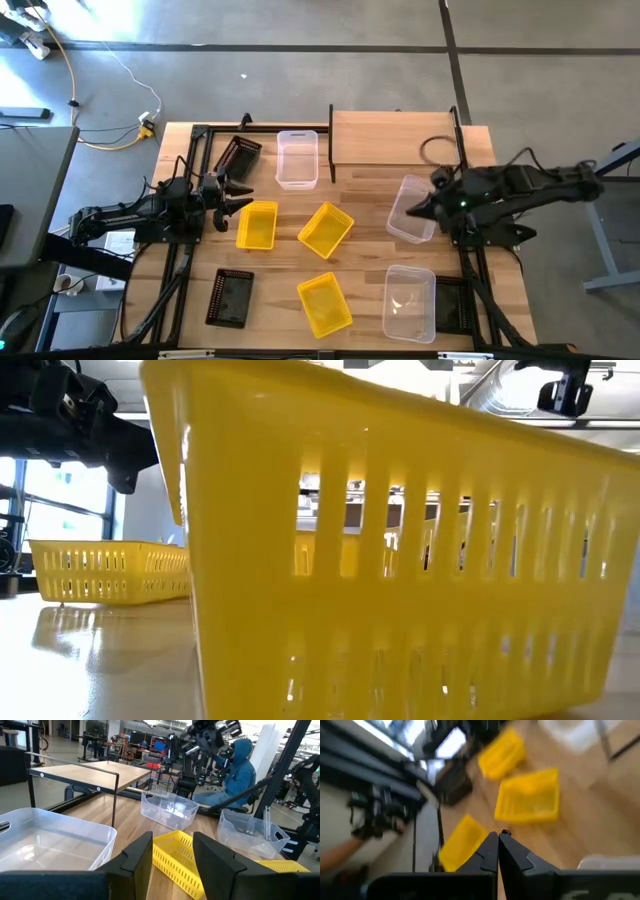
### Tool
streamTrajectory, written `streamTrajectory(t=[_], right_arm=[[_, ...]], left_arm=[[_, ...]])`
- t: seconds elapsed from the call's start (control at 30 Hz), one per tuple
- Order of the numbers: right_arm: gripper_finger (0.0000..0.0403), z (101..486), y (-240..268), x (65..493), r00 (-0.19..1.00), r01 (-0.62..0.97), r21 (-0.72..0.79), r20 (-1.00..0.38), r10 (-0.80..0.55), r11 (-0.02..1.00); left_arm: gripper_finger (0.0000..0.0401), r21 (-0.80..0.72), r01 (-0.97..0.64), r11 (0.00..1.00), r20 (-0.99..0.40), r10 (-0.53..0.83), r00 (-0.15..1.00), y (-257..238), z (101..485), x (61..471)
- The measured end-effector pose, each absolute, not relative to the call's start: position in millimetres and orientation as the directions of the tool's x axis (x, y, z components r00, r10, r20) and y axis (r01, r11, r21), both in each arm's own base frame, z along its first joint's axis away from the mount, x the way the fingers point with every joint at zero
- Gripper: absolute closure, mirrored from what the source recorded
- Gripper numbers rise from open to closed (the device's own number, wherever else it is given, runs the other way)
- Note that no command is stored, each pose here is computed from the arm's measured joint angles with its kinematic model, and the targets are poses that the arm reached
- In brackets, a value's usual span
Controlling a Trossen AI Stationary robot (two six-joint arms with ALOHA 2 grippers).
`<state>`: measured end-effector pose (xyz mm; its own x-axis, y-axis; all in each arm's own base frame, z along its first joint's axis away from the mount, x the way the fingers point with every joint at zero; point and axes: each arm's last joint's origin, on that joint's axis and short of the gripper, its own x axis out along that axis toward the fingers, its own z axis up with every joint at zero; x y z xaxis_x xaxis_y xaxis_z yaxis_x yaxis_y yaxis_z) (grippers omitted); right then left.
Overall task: Stack baskets on shelf by color
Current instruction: Put the bottom transparent bin on the shelf
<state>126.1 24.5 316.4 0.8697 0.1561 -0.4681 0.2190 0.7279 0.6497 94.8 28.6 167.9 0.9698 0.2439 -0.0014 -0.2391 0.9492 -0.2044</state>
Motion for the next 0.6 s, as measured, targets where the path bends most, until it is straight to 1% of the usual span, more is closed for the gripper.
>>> streamTrajectory(t=[0.23, 0.4, 0.6], right_arm=[[0.0403, 328, 60, 151, 0.755, 0.216, 0.643, -0.587, 0.292, 0.734], [0.0403, 331, 87, 163, 0.693, 0.224, 0.649, -0.63, 0.35, 0.727], [0.0403, 324, 120, 172, 0.601, 0.255, 0.653, -0.685, 0.412, 0.713]], left_arm=[[0.027, -0.205, -0.239, 0.949, -0.001, 0.244, 0.97, 29, 168, 95], [0.027, -0.205, -0.239, 0.949, -0.001, 0.244, 0.97, 29, 168, 95], [0.027, -0.205, -0.239, 0.949, -0.001, 0.244, 0.97, 29, 168, 95]])
